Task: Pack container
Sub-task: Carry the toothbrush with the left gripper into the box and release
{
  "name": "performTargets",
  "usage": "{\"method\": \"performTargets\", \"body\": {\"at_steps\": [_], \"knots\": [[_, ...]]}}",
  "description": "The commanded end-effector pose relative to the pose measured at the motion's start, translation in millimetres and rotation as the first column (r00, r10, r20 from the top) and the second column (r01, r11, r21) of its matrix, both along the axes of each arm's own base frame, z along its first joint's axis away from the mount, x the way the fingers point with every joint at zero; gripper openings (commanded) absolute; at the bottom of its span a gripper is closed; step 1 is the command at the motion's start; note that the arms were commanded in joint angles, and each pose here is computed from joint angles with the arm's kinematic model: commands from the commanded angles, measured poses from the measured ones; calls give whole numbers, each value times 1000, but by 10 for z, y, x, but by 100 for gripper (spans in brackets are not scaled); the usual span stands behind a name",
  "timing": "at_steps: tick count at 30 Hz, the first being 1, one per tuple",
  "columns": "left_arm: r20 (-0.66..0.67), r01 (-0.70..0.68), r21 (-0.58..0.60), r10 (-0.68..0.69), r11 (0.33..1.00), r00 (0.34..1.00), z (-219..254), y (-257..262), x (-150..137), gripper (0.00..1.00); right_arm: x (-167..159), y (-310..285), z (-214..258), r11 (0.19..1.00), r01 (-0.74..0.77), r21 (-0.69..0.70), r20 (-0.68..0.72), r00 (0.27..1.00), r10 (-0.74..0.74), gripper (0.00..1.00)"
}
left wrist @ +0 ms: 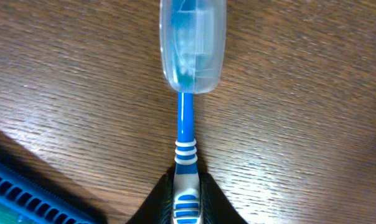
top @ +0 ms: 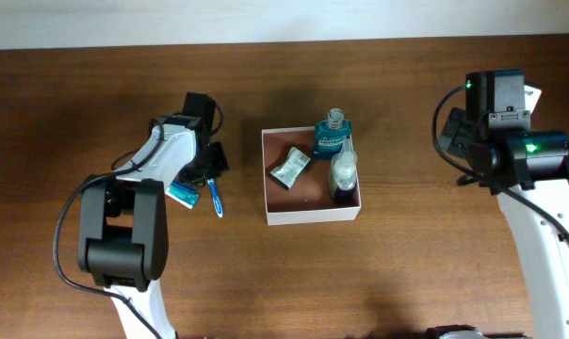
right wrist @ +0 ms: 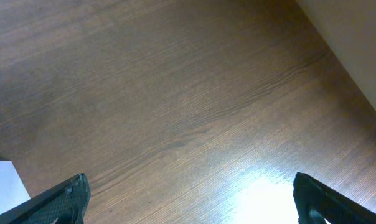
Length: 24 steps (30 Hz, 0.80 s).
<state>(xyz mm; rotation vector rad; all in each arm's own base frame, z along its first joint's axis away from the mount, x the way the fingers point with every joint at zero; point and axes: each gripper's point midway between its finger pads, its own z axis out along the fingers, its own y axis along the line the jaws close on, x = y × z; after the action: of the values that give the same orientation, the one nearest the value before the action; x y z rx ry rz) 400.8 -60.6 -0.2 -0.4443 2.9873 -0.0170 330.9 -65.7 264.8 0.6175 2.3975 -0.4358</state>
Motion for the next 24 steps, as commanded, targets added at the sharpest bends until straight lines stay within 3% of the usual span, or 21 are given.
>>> {"method": "performTargets", "body": {"at_steps": [1, 8, 14, 21, 24], "knots": [[12, -7, -12, 7, 1000, 1000, 42, 6, -11, 11, 6, -40, 46, 1000, 14, -13, 12, 1000, -14, 99], [105, 20, -15, -18, 1000, 994, 371, -20, 226, 8, 6, -39, 46, 1000, 14, -13, 12, 1000, -14, 99], [209, 48, -37, -39, 998, 977, 946, -139, 295, 8, 6, -39, 46, 1000, 14, -13, 12, 1000, -14, 99], [382, 192, -73, -150, 979, 912, 1641, -723, 191, 9, 6, -40, 45, 1000, 14, -13, 12, 1000, -14, 99], [445, 310, -129, -225, 942, 867, 1820, -1158, 123, 5, 6, -40, 45, 1000, 14, -13, 12, 1000, -14, 99]]}}
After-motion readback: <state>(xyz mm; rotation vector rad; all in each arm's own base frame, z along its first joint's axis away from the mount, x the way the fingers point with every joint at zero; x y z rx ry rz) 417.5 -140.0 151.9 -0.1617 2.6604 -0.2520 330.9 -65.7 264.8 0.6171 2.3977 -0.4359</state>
